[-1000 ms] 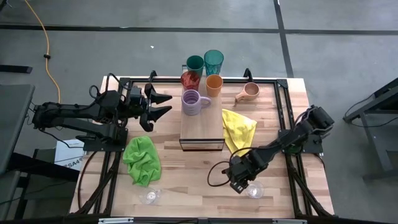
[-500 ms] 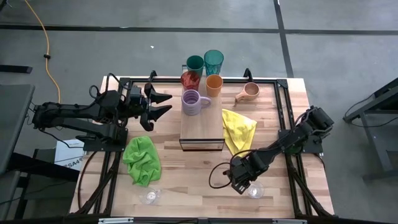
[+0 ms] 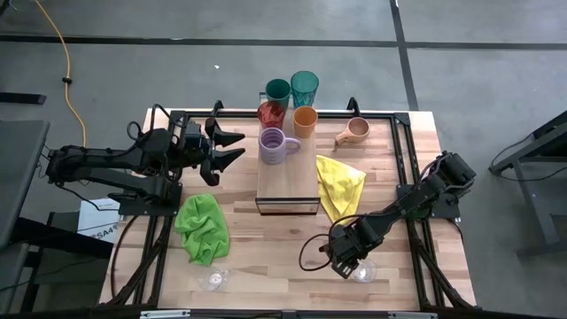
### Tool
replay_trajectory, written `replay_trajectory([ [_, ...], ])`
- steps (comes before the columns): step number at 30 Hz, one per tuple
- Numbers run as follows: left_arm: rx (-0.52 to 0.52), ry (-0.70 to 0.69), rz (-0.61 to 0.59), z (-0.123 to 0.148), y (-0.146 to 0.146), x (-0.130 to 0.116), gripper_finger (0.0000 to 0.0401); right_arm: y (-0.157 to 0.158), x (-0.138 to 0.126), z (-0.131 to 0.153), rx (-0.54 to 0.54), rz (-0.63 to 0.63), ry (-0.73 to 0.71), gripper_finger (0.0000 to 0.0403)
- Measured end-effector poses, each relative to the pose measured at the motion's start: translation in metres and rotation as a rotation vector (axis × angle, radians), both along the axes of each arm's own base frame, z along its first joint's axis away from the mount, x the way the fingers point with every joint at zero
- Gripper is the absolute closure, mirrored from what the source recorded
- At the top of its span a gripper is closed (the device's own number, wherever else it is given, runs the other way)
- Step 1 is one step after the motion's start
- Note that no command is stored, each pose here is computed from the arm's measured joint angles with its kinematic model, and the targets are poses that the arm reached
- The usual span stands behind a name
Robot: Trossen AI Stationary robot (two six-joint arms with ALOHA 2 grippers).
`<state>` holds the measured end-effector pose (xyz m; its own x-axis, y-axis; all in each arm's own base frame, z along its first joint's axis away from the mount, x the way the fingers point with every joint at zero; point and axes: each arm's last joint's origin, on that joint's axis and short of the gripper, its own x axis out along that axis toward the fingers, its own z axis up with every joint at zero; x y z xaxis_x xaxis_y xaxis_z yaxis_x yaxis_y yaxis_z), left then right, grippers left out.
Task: Stack small to large cups/mugs on shelf
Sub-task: Put the right transparent cup on the shelf
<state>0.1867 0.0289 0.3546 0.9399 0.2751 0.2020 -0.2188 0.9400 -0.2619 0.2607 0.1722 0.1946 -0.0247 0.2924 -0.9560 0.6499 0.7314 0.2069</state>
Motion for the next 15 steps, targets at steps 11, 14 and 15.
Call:
replay_trajectory([
  [11,0.0,0.0,0.0,0.0,0.0,0.0,0.0188,-0.0009,-0.0007,-0.001,-0.009,0.005,0.002,0.031],
  [14,0.0,0.0,0.0,0.0,0.0,0.0,0.0187,-0.001,-0.0007,-0.0011,-0.016,0.004,-0.002,0.0329],
  [15,0.0,0.0,0.0,0.0,0.0,0.0,0.0187,-0.0011,-0.0006,-0.0011,-0.018,0.005,-0.004,0.0337],
])
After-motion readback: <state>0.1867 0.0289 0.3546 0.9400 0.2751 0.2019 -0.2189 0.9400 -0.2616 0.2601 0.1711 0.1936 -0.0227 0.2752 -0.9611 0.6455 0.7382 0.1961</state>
